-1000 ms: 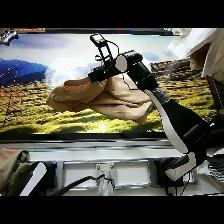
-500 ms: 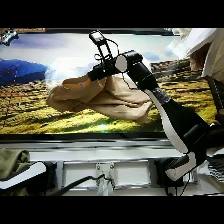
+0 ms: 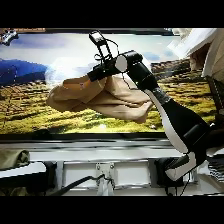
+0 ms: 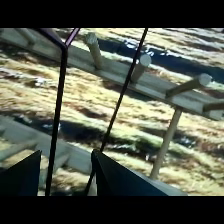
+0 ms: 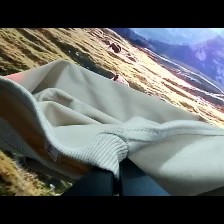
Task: Fold the clothes and pants, and hang the long-sleeved shirts on hangers.
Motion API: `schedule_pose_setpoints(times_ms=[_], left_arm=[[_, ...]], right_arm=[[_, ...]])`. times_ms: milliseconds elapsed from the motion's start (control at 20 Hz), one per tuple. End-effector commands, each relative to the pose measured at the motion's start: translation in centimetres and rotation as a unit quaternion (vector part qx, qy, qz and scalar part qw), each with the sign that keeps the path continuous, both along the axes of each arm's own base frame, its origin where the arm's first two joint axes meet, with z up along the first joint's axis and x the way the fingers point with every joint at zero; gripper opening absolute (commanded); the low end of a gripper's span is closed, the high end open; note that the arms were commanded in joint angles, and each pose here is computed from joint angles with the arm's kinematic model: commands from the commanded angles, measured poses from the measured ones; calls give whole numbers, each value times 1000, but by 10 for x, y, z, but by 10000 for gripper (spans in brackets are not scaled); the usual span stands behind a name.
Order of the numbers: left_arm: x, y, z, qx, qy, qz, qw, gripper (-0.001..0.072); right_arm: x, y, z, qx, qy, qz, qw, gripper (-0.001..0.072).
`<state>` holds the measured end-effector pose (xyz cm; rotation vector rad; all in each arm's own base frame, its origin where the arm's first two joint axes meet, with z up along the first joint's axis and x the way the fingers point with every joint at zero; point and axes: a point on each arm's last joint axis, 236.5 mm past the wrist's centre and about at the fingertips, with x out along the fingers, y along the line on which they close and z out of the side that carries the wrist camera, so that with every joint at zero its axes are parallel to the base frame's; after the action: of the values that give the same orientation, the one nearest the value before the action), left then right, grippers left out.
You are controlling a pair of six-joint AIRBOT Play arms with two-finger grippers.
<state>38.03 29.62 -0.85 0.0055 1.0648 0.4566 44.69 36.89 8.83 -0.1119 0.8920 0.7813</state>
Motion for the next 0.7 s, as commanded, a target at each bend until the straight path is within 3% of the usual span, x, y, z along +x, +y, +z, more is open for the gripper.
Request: schedule_pose_setpoints(times_ms=[0, 200, 250, 300, 550, 600, 650], left_arm=[[9, 10, -15, -3, 4, 1, 1000, 346], [16, 16, -26, 0, 5, -1, 1000, 336], [17, 19, -24, 11, 4, -4, 1000, 243], [20, 21, -22, 17, -2, -5, 1000, 100], [17, 30, -19, 38, 6, -12, 999, 70], [17, 30, -18, 40, 6, -12, 999, 13], [17, 30, -16, 41, 4, -11, 999, 13]], right_arm=[[-5, 1, -2, 0, 10, 4, 1000, 28], [-7, 2, -2, 3, 15, 6, 1000, 28], [-8, 2, -2, 3, 17, 6, 1000, 28], [-9, 2, -2, 2, 20, 7, 1000, 28], [-12, 4, -2, 6, 26, 9, 1000, 28], [-12, 4, -2, 7, 26, 9, 1000, 28], [-12, 4, -2, 8, 26, 9, 1000, 28]])
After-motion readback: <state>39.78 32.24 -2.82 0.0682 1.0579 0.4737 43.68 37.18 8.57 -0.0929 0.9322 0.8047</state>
